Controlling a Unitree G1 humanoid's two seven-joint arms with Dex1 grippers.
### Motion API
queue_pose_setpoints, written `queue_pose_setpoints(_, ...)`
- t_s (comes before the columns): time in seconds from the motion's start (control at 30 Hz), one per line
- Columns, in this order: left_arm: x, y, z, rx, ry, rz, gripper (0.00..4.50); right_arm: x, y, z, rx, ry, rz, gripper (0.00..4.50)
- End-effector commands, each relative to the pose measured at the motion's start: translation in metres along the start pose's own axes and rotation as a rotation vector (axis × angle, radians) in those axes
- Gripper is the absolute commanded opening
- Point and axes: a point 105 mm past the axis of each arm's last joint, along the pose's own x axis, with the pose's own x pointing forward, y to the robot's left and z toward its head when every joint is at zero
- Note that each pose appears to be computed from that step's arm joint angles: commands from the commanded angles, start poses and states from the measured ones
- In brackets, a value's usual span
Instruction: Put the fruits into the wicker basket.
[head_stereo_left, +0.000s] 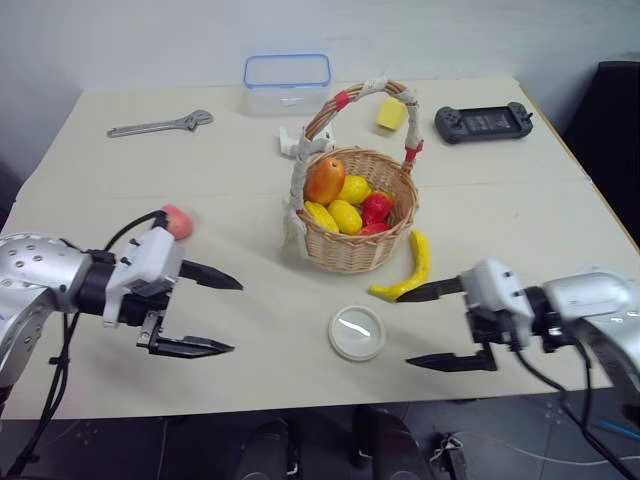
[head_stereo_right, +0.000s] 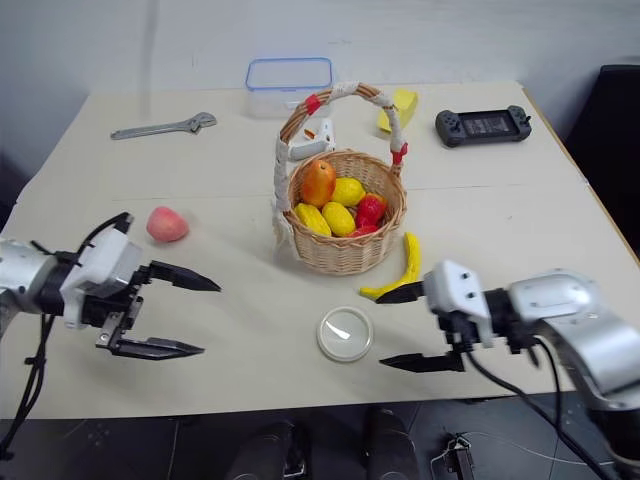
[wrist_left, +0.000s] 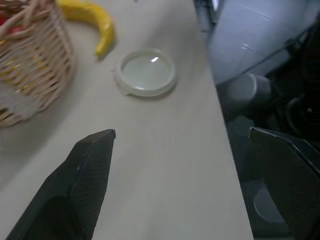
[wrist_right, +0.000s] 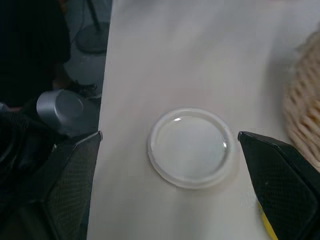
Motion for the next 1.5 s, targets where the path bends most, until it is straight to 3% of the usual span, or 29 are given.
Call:
queue_pose_setpoints(0.03, 0.008, 0.003, 0.005, 0.065, 0.009, -0.041, 4.5, 0.02, -0.002, -0.013, -0.08, 0.025, 0.033, 3.9)
queue_pose_setpoints(0.2, 0.012, 0.008, 0.005, 0.085, 0.013, -0.048, 4.5, 0.036, -0.001, -0.025, -0.118, 0.039, 0.062, 2.17)
queue_pose_setpoints(0.47, 0.019, 0.019, 0.015, 0.122, -0.017, -0.021, 4.5, 0.051, 0.006, -0.047, -0.163, 0.09, 0.129, 2.17)
queue_pose_setpoints(0.57, 0.022, 0.019, 0.018, 0.128, -0.03, -0.023, 4.5, 0.053, 0.001, -0.048, -0.156, 0.08, 0.108, 1.56)
queue_pose_setpoints(0.7, 0.024, 0.02, 0.021, 0.131, -0.044, -0.024, 4.5, 0.048, 0.001, -0.046, -0.161, 0.073, 0.104, 0.19)
queue_pose_setpoints(0.73, 0.025, 0.02, 0.021, 0.132, -0.047, -0.023, 4.5, 0.044, 0.003, -0.043, -0.161, 0.061, 0.102, 0.07)
queue_pose_setpoints(0.9, 0.029, 0.022, 0.025, 0.14, -0.075, -0.029, 4.5, 0.015, 0.011, -0.021, -0.14, 0.005, 0.057, 0.01)
queue_pose_setpoints(1.1, 0.033, 0.028, 0.032, 0.152, -0.132, -0.023, 4.5, -0.045, 0.032, -0.006, 0.067, 0.016, 0.001, 0.01)
queue_pose_setpoints(1.23, 0.034, 0.033, 0.04, 0.166, -0.174, -0.013, 4.5, -0.085, 0.03, -0.026, 0.177, 0.12, -0.132, 0.01)
queue_pose_setpoints(1.47, 0.037, 0.04, 0.044, 0.18, -0.197, -0.007, 4.5, -0.135, -0.01, -0.086, 0.235, 0.308, -0.477, 0.01)
queue_pose_setpoints(1.5, 0.038, 0.041, 0.044, 0.183, -0.198, -0.004, 4.5, -0.137, -0.012, -0.09, 0.253, 0.308, -0.489, 0.27)
